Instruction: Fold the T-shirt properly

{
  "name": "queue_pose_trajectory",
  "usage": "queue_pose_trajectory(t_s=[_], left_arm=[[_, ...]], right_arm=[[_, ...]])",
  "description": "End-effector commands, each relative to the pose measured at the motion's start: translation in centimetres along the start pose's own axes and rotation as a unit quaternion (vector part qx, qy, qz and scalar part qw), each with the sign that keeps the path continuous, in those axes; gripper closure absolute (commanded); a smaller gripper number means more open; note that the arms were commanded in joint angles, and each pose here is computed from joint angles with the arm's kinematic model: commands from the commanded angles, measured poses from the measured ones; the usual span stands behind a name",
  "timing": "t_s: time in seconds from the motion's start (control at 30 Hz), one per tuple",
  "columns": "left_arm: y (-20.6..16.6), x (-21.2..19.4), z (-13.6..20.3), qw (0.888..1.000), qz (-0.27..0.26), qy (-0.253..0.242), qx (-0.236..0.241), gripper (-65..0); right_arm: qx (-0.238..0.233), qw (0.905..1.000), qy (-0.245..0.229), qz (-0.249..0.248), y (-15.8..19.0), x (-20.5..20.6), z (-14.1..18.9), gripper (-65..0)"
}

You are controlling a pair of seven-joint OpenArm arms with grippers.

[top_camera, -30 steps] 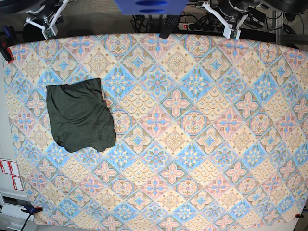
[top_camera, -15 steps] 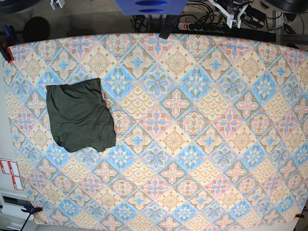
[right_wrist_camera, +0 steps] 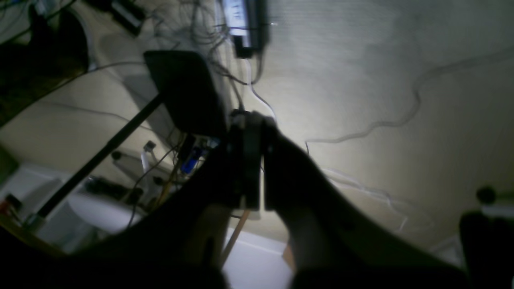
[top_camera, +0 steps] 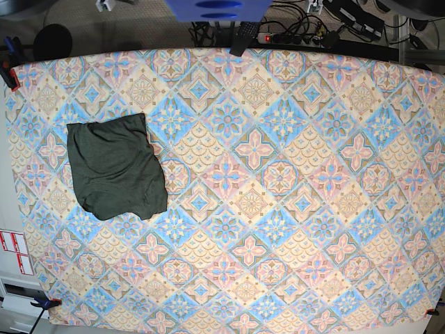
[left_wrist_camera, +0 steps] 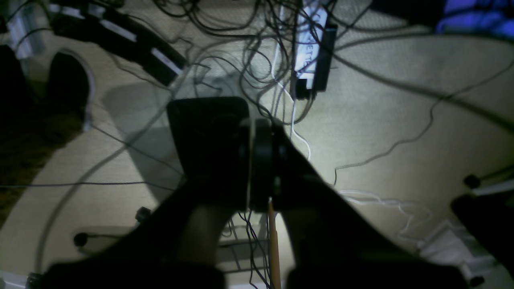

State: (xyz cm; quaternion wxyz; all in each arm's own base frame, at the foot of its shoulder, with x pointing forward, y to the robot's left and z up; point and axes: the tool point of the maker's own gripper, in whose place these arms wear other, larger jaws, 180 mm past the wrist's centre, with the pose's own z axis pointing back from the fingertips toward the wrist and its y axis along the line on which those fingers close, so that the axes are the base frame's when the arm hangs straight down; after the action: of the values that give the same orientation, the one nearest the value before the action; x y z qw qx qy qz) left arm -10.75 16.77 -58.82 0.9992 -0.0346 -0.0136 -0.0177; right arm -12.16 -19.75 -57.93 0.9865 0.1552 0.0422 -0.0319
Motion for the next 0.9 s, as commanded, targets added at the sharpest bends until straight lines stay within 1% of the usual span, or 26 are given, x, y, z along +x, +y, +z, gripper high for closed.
queue_pose_trajectory(t_s=[0.0, 0.07, 0.13, 0.27, 0.37, 0.4, 0.5, 0.57, 0.67, 0.7, 0.8, 0.87], left_arm=[[-0.2, -0.2, -0.4, 1.0, -0.006, -0.003, -0.001, 0.0], [0.0, -0.1, -1.4, 1.0, -0.019, 0.001, 0.004, 0.0], [-0.5, -0.2, -2.5, 0.999, -0.03, 0.009, 0.003, 0.0], [0.0, -0.2, -3.8, 0.999, -0.05, -0.005, 0.015, 0.0], [0.1, -0.3, -4.5, 0.997, -0.073, -0.009, 0.018, 0.0], [0.3, -0.4, -4.6, 0.996, -0.081, -0.01, 0.02, 0.0], [0.0, -0.2, -4.9, 0.996, -0.09, -0.018, 0.02, 0.0], [0.0, 0.1, -5.0, 0.996, -0.089, -0.021, 0.02, 0.0], [0.0, 0.8, -5.1, 0.995, -0.089, -0.028, 0.021, 0.0], [-0.1, 1.2, -5.2, 0.995, -0.089, -0.031, 0.02, 0.0], [-1.1, 2.4, -5.6, 0.995, -0.086, -0.041, 0.014, 0.0], [-1.2, 3.1, -5.8, 0.995, -0.085, -0.044, 0.015, 0.0]], right_arm=[[0.008, 1.0, 0.003, 0.004, 0.2, -0.4, -0.3, 0.0], [0.02, 0.9997, 0.011, -0.003, 0.9, -1.3, -1.4, 0.0], [0.031, 0.9993, 0.008, -0.02, 1.4, -1.2, -2.4, 0.0], [0.054, 0.9968, -0.014, -0.058, 2.6, -0.4, -4.0, 0.0], [0.062, 0.9949, -0.032, -0.072, 3.2, 0.7, -4.6, 0.0], [0.06, 0.9947, -0.039, -0.074, 3.1, 1.3, -4.7, 0.0], [0.027, 0.9948, -0.046, -0.086, 2.1, 1.5, -5.1, 0.0], [0.023, 0.9945, -0.048, -0.091, 2.0, 1.4, -5.1, 0.0], [0.019, 0.9939, -0.065, -0.088, 1.9, 3.8, -5.4, 0.0], [0.01, 0.9938, -0.063, -0.091, 1.7, 3.8, -5.5, 0.0], [0.002, 0.993, -0.058, -0.103, 3.5, 3.5, -6.8, 0.0], [-0.003, 0.9921, -0.064, -0.108, 4.2, 3.7, -7.2, 0.0]])
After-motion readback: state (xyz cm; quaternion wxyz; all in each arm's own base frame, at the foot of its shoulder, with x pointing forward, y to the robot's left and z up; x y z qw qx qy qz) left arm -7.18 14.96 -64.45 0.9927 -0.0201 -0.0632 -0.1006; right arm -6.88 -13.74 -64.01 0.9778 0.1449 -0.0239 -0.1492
